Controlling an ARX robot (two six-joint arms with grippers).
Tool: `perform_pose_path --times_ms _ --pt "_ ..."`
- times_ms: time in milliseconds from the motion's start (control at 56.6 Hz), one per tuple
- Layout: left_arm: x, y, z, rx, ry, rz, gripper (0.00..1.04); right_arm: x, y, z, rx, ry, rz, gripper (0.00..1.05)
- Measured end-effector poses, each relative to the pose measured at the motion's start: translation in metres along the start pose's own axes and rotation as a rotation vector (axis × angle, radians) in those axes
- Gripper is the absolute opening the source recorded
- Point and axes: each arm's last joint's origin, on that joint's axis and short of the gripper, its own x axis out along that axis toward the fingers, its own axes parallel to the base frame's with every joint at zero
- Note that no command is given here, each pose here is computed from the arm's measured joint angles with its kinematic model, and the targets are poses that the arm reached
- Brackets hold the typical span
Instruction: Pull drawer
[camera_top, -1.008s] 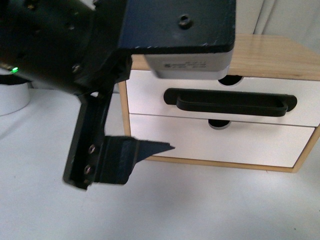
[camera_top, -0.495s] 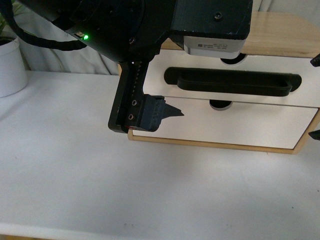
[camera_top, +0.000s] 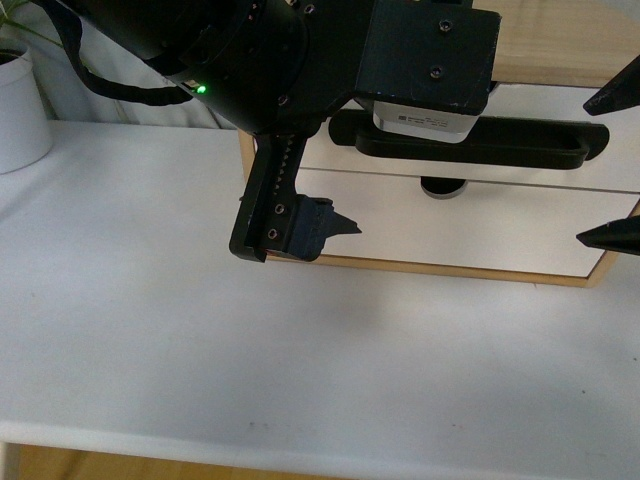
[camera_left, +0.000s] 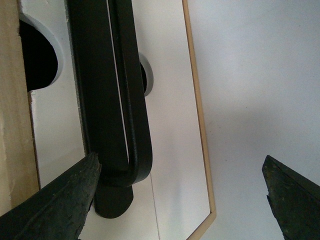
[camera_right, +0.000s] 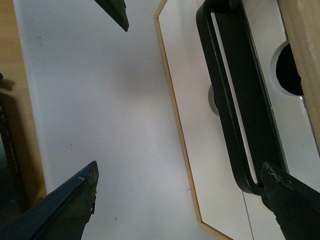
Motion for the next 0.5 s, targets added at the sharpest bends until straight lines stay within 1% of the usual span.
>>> perform_pose_path --times_ms 265,495 --pt "0.007 -0.003 0.005 0.017 -0.006 -0.024 0.98 0.01 -0.004 -0.003 -0.005 0.003 -0.011 0.96" --pt "0.018 -0.006 0.002 0.051 0.033 -0.035 0.98 0.021 -0.007 -0.004 0.005 -0.002 -0.01 0.96"
